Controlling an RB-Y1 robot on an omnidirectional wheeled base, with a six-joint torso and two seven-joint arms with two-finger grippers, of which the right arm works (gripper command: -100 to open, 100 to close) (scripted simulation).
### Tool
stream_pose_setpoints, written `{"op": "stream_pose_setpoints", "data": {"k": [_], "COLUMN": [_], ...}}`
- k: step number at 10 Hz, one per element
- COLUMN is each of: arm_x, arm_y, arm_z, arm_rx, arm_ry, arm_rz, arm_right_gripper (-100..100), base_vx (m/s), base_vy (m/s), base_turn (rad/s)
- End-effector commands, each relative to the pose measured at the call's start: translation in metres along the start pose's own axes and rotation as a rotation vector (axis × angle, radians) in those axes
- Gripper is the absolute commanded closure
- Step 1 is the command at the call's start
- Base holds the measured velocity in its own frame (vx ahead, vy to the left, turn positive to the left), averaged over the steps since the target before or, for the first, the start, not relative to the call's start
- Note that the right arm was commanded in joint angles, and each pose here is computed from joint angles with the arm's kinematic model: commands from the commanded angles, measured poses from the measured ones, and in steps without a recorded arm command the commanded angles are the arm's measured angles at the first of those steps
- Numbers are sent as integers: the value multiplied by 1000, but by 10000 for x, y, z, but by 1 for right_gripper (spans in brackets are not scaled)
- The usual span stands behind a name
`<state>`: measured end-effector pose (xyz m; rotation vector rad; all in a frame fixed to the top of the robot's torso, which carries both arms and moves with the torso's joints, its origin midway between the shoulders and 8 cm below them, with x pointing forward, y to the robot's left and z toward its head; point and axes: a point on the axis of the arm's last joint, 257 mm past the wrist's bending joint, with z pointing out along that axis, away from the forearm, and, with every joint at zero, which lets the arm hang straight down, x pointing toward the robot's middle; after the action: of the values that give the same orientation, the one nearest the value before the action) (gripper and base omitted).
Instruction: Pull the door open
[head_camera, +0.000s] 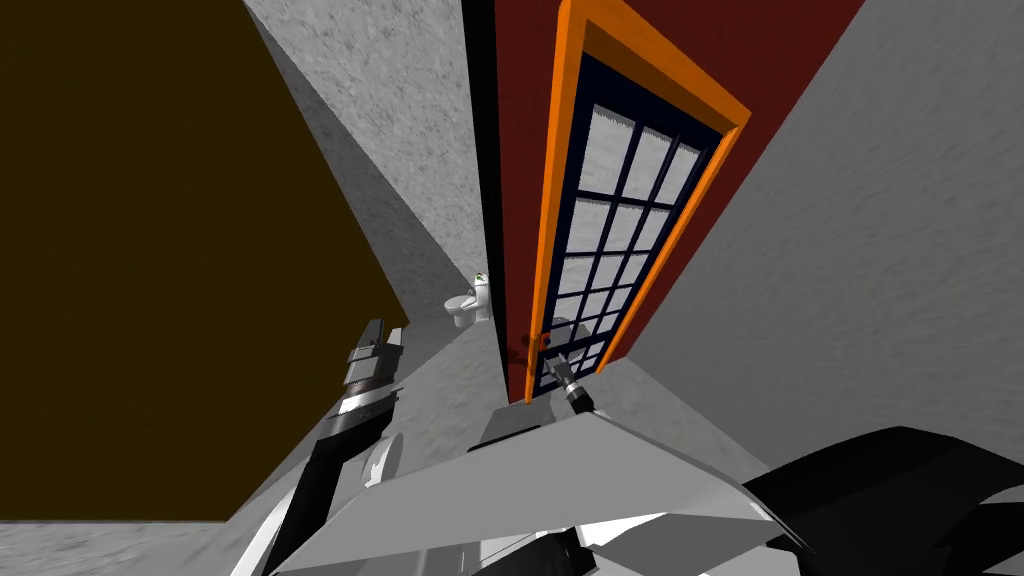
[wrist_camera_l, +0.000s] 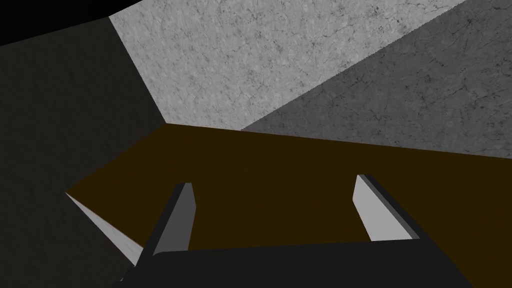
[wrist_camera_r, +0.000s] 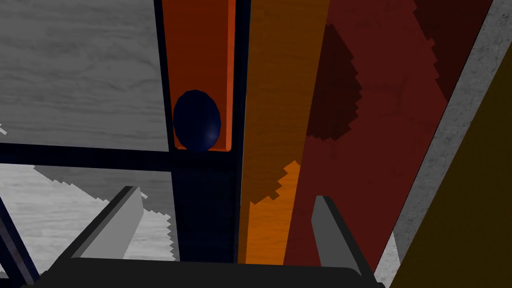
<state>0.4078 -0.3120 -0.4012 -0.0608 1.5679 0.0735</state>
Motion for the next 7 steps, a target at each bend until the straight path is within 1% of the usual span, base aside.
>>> {"op": "stream_pose_setpoints", "data": {"k": [1,5,7], "arm_x": [0,-11,-15], "arm_y": [-106,-294,-338], "arm_z": [13,47,54], "arm_rx": [12,38,44], "arm_ry": [-1,-2,-2], "arm_rz": [0,0,-1], "arm_right_gripper": [-100,-100,-100], "base_vx": [103,129,159], "base_vy": [16,-15,-20], "base_turn": [61,61,15]}}
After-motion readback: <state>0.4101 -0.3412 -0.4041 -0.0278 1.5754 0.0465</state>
